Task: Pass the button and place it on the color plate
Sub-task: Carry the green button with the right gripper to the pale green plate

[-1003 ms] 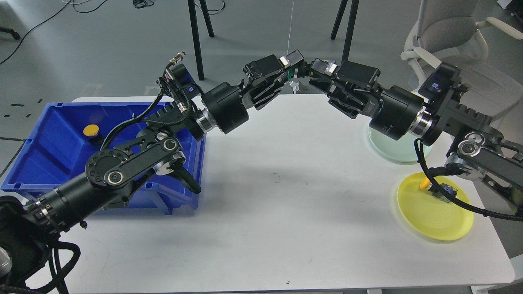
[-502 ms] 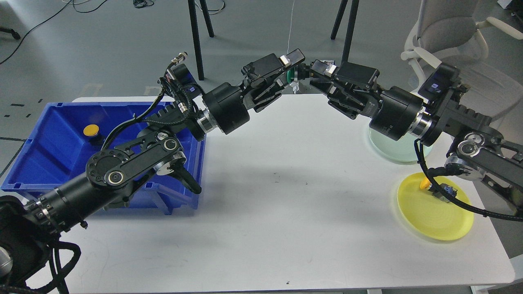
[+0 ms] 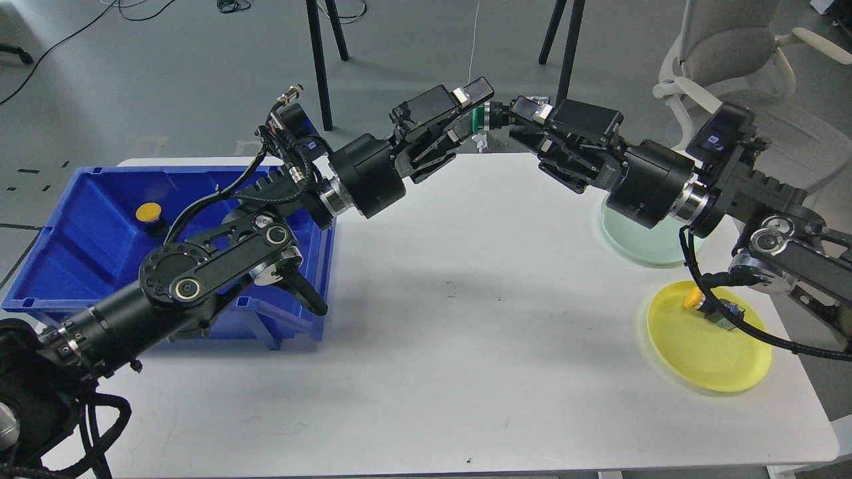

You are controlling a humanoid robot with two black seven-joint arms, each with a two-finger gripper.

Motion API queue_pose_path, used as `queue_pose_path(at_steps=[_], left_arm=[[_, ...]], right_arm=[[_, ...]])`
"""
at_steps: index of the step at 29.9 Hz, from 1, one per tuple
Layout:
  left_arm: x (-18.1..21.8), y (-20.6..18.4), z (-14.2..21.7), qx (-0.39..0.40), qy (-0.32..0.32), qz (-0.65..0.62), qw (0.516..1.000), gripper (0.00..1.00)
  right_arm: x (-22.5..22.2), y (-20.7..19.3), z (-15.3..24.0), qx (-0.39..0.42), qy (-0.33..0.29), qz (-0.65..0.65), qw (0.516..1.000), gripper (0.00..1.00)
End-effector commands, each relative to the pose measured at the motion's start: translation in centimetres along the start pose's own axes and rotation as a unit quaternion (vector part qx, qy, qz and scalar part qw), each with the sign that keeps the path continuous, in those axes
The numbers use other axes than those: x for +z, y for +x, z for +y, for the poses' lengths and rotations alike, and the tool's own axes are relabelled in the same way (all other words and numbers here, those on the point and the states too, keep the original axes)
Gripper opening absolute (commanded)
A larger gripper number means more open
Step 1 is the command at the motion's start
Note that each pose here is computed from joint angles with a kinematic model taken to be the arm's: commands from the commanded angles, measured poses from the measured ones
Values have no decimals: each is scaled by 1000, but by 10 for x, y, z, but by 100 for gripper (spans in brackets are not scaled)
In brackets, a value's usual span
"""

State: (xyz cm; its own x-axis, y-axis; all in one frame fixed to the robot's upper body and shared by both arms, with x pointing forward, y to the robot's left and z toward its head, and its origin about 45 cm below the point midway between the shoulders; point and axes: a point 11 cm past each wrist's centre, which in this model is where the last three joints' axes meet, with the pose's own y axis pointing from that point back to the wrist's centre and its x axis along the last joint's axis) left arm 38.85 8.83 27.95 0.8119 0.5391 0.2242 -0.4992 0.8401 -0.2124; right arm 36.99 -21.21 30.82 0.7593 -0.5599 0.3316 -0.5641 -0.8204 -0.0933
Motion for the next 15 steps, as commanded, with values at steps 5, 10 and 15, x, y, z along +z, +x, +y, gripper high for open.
queue_pose_path(at_steps=[5, 10, 15], left_arm=[[0, 0, 0, -1, 0, 0, 1000, 69], [0, 0, 1, 1, 0, 0, 1000, 69], [0, 0, 1, 1, 0, 0, 1000, 69]], right_arm=[[-11, 22, 17, 26, -3, 20, 999, 4], [-11, 44, 38, 73, -11, 23, 997, 4], [15, 77, 78, 204, -17, -51, 978, 4]])
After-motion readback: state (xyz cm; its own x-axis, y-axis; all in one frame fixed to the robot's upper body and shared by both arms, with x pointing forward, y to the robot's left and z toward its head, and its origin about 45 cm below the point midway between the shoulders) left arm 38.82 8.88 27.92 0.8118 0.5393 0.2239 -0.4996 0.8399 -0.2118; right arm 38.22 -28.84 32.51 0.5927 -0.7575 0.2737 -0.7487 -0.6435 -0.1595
